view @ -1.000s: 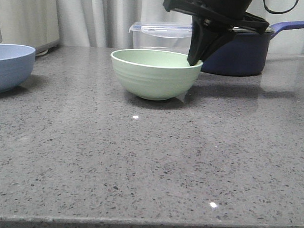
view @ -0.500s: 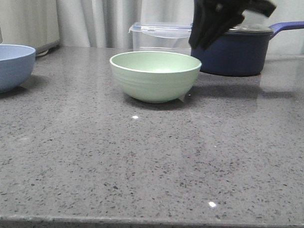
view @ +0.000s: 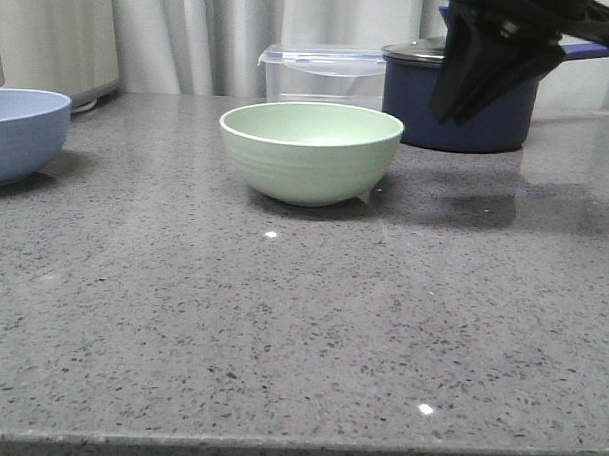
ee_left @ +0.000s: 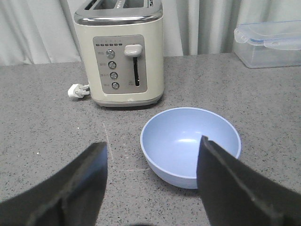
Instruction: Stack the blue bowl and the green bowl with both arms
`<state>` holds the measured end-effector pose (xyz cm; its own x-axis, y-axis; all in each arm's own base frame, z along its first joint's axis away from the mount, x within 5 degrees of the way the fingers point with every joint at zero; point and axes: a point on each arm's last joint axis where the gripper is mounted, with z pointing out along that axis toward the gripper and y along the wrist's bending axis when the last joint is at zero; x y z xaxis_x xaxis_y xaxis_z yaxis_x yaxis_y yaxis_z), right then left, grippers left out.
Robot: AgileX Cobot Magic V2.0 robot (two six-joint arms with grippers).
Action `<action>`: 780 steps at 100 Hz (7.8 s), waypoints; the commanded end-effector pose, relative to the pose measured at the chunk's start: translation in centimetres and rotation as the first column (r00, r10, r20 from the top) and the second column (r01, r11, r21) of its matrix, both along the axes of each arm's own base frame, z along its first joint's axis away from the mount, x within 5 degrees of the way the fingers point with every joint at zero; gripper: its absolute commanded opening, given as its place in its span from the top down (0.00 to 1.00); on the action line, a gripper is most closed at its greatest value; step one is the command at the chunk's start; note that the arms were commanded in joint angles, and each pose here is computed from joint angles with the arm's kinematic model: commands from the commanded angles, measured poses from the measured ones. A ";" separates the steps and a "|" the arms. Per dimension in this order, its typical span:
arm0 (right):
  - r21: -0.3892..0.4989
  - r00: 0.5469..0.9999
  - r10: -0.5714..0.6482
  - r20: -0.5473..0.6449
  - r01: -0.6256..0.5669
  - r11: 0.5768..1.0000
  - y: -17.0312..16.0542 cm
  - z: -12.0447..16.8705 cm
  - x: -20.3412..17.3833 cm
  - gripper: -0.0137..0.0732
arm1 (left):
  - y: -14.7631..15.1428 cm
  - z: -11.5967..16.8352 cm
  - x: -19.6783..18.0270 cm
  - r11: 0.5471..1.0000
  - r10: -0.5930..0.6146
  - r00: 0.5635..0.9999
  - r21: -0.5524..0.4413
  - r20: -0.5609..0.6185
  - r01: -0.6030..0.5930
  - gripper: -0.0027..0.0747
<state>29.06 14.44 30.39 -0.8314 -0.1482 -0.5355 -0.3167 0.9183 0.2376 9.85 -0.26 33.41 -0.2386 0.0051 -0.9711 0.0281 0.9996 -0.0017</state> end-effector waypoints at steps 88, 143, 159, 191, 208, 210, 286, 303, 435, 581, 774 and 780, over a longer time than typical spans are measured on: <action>0.036 0.995 0.102 0.012 -0.102 0.994 3.8 -2.0 0.3 0.85 | 0.0 2.1 0.5 1.000 0.007 0.996 -0.010 0.091 -0.007 0.42; 0.036 0.995 0.102 0.012 -0.102 0.994 3.8 -2.0 0.3 0.85 | -0.2 4.1 14.5 0.998 0.003 0.903 -0.055 -0.429 -0.029 0.42; 0.036 0.995 0.102 0.012 -0.102 0.994 3.8 -2.0 0.3 0.85 | -0.1 2.8 18.3 0.998 0.003 0.853 -0.051 -0.522 -0.035 0.42; 0.035 0.995 0.103 0.009 -0.103 0.994 3.8 -2.0 0.3 0.85 | 1.3 -0.6 22.1 0.995 0.037 0.779 -0.048 -0.626 -0.086 0.42; 0.035 0.995 0.103 0.009 -0.103 0.994 3.8 -2.0 0.3 0.85 | 1.2 -1.8 22.8 0.995 0.030 0.755 -0.055 -0.655 -0.087 0.42; 0.035 0.995 0.103 0.009 -0.103 0.994 3.8 -2.0 0.3 0.85 | 1.2 -2.0 22.9 0.995 0.030 0.753 -0.055 -0.658 -0.087 0.42; 0.035 0.995 0.103 0.009 -0.103 0.994 3.8 -2.0 0.3 0.85 | 0.5 -0.2 23.2 0.989 -0.032 0.747 -0.127 -0.664 -0.071 0.99; 0.035 0.995 0.103 0.009 -0.103 0.994 3.8 -2.0 0.3 0.85 | -1.8 3.2 23.5 0.991 -0.113 0.781 -0.126 -0.614 0.045 0.99; 0.038 0.995 0.100 0.018 -0.101 0.994 3.8 -1.9 0.4 0.85 | -19.7 4.9 25.8 0.847 -0.499 0.607 -0.200 -0.619 0.493 0.99; 0.033 0.993 0.108 0.038 -0.109 0.993 3.1 -0.7 -0.7 0.85 | -18.1 6.8 24.3 0.867 -0.453 0.657 -0.124 -0.603 0.483 0.65; 0.146 0.634 -0.290 0.717 0.270 0.952 -13.9 3.1 -25.8 0.85 | 0.4 -0.4 -7.0 0.965 -0.253 0.962 -0.046 0.099 0.259 0.66; 0.146 0.633 -0.290 0.718 0.270 0.952 -13.9 3.1 -25.8 0.85 | 0.7 -0.7 -7.4 0.966 -0.249 0.963 -0.049 0.103 0.255 0.69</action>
<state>3.16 0.65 32.17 -0.2645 0.0486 -0.9632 -0.1342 0.9871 0.0867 2.92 0.22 31.80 -0.2253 0.0251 -0.9740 0.2723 0.9615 -0.0383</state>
